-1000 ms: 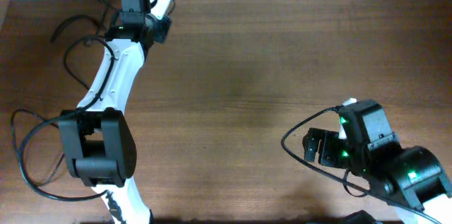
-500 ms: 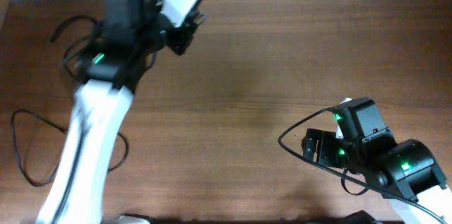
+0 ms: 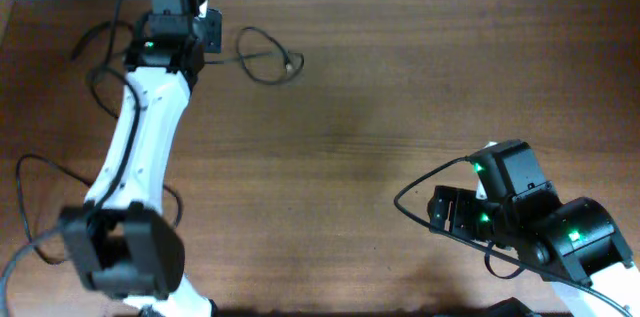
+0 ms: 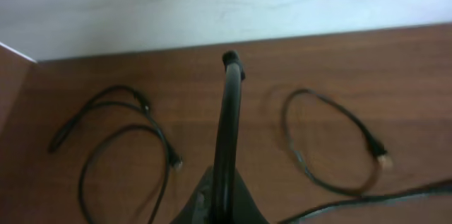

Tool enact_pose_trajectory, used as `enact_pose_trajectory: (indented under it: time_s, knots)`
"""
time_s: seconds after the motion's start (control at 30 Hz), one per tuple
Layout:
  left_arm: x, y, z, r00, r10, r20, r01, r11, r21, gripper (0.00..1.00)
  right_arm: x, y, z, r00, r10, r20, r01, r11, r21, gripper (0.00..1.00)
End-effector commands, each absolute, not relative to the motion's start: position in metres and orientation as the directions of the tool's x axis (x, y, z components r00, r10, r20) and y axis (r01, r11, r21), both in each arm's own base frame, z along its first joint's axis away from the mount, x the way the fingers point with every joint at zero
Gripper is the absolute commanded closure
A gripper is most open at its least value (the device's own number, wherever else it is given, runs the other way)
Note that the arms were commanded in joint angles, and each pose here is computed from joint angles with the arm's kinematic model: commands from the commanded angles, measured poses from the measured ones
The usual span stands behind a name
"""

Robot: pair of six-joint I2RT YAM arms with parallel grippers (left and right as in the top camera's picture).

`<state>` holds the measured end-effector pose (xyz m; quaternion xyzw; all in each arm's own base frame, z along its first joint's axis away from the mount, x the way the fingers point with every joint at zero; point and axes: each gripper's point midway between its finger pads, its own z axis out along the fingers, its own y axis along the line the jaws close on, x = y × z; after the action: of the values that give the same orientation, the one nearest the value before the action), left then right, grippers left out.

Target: Untangle cables

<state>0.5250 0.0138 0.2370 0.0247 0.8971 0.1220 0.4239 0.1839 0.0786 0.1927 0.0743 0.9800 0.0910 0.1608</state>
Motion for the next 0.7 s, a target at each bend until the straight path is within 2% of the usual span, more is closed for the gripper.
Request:
enact_pose_trajectory:
  time_s: [0.0,0.07,0.1,0.13,0.17,0.23,0.33,0.43,0.53,0.67]
  knots:
    - [0.542,0.015,0.189,-0.686,0.125,-0.717,-0.078,0.967,0.244,0.97,0.187,0.080,0.195,-0.932,0.171,-0.320,0.108,0.972,0.207,0.02]
    - [0.545,0.014,0.152,-0.738,0.124,-0.663,-0.061,0.966,0.250,0.92,0.191,0.082,0.197,-0.925,0.174,-0.337,0.103,0.971,0.217,0.01]
    - [0.544,0.015,0.135,-0.765,0.126,-0.632,-0.051,0.966,0.255,0.76,0.195,0.083,0.199,-0.920,0.176,-0.351,0.100,0.969,0.225,0.02]
    - [0.540,0.015,0.123,-0.789,0.127,-0.600,-0.041,0.965,0.259,0.34,0.199,0.085,0.201,-0.912,0.179,-0.368,0.095,0.967,0.235,0.01]
    - [0.536,0.015,0.118,-0.803,0.124,-0.583,-0.039,0.965,0.258,0.01,0.205,0.087,0.204,-0.903,0.183,-0.389,0.089,0.965,0.247,0.02]
    - [0.531,0.013,0.136,-0.790,0.115,-0.602,-0.049,0.967,0.249,0.01,0.215,0.092,0.210,-0.883,0.191,-0.428,0.077,0.960,0.271,0.01]
    - [0.507,-0.014,0.188,-0.758,0.092,-0.646,0.027,0.994,0.110,0.01,0.218,0.093,0.212,-0.878,0.194,-0.437,0.073,0.958,0.277,0.01]
    - [0.456,-0.017,0.241,-0.756,0.076,-0.650,0.042,0.997,0.068,0.01,0.208,0.089,0.207,-0.894,0.187,-0.407,0.084,0.962,0.258,0.02]
    - [0.407,-0.018,0.289,-0.732,0.071,-0.677,0.051,0.997,0.050,0.01,0.205,0.087,0.214,-0.882,0.192,-0.431,0.075,0.959,0.273,0.02]
    - [0.334,-0.027,0.340,-0.629,0.065,-0.775,0.108,0.994,-0.004,0.01,0.185,0.079,0.231,-0.851,0.204,-0.483,0.056,0.951,0.303,0.01]
